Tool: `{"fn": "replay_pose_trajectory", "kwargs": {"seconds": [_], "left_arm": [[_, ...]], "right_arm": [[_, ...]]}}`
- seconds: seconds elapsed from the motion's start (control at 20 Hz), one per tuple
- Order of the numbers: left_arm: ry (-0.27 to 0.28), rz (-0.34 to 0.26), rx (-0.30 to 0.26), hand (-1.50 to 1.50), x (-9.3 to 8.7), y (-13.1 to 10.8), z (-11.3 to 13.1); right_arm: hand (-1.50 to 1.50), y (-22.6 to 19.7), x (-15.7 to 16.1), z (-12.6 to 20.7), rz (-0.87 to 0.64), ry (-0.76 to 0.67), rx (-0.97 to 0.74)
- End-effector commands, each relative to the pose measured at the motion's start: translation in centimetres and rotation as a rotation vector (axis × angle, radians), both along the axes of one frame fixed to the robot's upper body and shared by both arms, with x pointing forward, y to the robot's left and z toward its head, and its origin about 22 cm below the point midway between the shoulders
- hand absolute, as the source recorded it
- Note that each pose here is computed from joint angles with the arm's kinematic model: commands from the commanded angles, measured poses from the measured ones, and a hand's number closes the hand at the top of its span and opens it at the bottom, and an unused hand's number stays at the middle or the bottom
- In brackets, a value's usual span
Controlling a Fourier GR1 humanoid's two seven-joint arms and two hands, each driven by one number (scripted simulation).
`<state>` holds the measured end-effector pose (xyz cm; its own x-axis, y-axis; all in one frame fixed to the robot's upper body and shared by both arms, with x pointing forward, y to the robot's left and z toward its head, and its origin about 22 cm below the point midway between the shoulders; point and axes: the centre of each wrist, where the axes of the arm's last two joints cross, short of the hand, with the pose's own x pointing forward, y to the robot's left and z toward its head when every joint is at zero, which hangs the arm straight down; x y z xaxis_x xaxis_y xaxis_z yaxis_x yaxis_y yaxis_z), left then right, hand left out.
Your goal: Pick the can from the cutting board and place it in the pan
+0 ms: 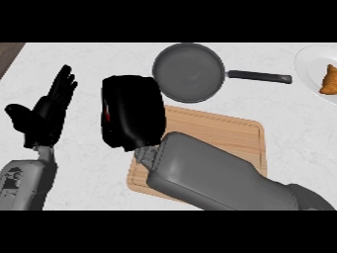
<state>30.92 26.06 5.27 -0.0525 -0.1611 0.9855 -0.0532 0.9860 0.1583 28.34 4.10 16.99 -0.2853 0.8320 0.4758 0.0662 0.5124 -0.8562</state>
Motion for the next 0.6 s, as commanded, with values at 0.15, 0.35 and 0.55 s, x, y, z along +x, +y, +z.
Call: {"fn": "replay_pose_trajectory", "kwargs": {"seconds": [0.15,0.35,0.55], "left_arm": [[-0.008,0.004,-0.010,0.00,-0.6,0.2,0.2],[-0.012,0.021,-0.023,0.00,-0.2,0.2,-0.8],[-0.021,0.008,0.000,0.00,-1.1,1.0,-0.4]], "right_arm": [[1.50,-1.1,4.8,0.3,-0.112,0.002,0.234],[1.50,-3.1,9.2,-1.4,-0.186,-0.047,0.136],[1.50,-8.3,13.3,-2.7,-0.228,-0.041,0.101]]}}
